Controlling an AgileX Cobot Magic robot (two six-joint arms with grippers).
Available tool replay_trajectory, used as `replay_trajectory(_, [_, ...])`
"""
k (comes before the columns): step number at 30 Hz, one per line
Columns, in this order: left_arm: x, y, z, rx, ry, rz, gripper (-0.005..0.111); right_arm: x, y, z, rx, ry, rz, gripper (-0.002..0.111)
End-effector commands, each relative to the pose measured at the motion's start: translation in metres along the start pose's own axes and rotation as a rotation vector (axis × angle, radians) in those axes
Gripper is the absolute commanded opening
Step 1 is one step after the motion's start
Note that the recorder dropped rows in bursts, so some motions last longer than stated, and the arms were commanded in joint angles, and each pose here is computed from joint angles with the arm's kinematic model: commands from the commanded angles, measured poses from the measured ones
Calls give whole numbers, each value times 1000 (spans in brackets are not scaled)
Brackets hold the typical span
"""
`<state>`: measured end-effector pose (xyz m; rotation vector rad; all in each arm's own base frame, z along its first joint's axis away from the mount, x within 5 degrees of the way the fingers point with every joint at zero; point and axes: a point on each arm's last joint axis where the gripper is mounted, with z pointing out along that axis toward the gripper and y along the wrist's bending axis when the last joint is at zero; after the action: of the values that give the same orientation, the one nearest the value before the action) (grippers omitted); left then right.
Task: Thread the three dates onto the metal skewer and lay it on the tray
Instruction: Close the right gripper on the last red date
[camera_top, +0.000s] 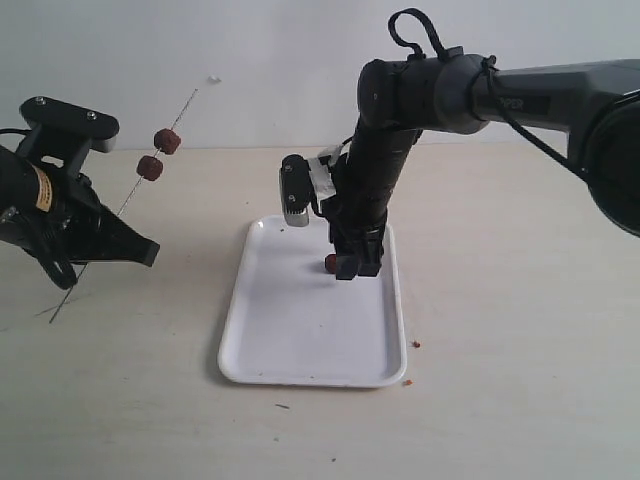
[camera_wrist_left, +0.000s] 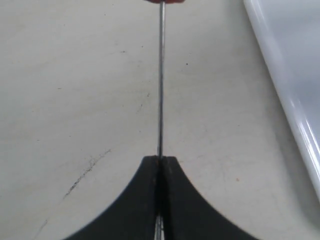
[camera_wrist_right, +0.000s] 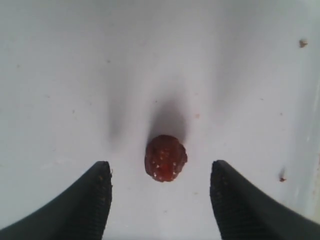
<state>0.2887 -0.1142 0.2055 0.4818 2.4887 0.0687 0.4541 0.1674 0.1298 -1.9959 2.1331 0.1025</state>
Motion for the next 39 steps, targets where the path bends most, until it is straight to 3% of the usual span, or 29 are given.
replay_trajectory(1, [-3, 1, -1, 2, -19, 0, 0, -1, -2, 6, -37, 10, 15, 56])
replay_trajectory(14, [-3, 1, -1, 2, -20, 0, 0, 1, -3, 21, -45, 15, 20, 55])
replay_trajectory(33, [-3, 0, -1, 3, -22, 0, 0, -1, -6, 21, -8, -12, 69, 33])
replay_trajectory(39, [-3, 0, -1, 3, -22, 0, 0, -1, -4, 21, -31, -4, 79, 32])
